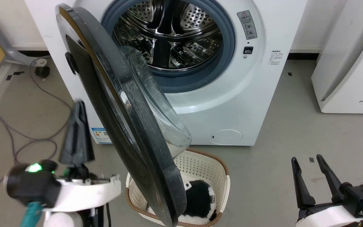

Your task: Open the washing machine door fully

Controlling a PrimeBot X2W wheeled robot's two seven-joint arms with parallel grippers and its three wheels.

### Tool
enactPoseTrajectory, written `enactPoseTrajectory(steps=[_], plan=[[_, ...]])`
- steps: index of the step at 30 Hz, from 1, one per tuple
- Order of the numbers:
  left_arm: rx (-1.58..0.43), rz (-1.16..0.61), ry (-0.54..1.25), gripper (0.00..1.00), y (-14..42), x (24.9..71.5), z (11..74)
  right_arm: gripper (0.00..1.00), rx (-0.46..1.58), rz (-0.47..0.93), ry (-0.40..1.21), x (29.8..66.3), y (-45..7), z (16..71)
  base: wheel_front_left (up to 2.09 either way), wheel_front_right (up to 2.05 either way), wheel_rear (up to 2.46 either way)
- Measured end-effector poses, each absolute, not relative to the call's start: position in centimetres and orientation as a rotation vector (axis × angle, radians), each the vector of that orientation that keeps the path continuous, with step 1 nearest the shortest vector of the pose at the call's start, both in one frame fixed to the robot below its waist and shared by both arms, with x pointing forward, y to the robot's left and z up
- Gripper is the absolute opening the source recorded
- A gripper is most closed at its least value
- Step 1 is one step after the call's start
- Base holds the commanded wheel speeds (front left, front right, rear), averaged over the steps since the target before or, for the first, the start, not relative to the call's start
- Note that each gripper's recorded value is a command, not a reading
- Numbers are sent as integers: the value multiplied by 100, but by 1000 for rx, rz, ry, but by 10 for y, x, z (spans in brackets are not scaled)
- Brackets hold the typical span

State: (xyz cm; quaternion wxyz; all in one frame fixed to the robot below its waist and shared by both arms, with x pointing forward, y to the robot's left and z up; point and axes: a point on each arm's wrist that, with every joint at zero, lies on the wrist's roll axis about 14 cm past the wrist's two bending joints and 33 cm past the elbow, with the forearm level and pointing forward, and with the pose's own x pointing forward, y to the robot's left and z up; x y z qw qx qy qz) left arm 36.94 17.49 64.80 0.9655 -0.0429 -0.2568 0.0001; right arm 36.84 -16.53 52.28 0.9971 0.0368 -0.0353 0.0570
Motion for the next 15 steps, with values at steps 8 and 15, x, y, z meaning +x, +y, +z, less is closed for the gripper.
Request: enactPoseTrajectory(steps=[8, 15], plan=[[-174, -136, -793, 0, 142, 335, 736, 100, 72, 95, -74, 368, -172, 524, 0, 0, 0], [-256, -359, -773, 0, 85, 315, 748, 100, 81, 99, -68, 369, -170, 522, 0, 0, 0]])
